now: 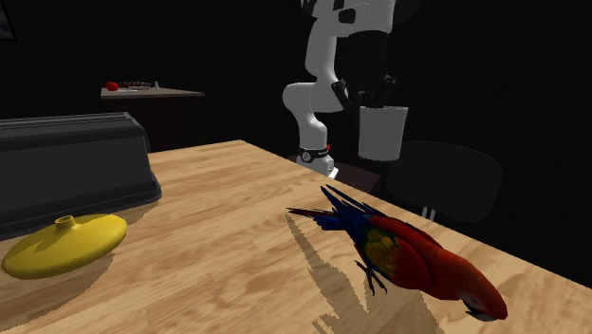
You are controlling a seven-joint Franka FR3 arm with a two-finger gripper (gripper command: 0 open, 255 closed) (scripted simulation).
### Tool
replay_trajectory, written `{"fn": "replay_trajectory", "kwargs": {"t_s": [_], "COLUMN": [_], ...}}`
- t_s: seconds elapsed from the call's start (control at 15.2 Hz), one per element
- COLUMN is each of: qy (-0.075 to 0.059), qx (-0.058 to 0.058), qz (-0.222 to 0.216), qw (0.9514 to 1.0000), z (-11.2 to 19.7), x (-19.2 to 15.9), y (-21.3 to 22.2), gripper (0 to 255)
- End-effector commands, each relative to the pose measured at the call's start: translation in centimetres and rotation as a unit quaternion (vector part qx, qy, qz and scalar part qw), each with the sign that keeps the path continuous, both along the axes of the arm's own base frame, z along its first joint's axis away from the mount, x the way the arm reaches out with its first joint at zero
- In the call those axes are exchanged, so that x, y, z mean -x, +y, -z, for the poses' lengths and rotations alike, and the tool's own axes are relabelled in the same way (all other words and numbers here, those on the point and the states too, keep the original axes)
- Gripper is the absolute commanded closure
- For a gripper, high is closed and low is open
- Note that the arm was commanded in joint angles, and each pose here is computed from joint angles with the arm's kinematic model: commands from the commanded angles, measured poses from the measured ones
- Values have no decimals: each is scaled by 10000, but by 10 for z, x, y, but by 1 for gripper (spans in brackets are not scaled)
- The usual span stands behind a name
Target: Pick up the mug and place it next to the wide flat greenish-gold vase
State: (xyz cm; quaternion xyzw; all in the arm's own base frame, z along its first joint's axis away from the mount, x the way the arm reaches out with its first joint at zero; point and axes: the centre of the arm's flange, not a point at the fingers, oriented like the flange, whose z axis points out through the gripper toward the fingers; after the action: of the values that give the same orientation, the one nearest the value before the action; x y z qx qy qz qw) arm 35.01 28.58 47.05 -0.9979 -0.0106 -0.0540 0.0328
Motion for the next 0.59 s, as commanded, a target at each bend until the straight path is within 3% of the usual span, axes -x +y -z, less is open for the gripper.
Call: {"fn": "replay_trajectory", "kwargs": {"t_s": [0.0,0.4,0.53], "qy": [1,1,1], "qx": [0,0,0], "qz": [0,0,0], "qw": [10000,10000,10000], "z": [-10,-41,-41], "x": [1,1,-15], "y": [-1,-1,-22], "gripper": [255,255,255]}}
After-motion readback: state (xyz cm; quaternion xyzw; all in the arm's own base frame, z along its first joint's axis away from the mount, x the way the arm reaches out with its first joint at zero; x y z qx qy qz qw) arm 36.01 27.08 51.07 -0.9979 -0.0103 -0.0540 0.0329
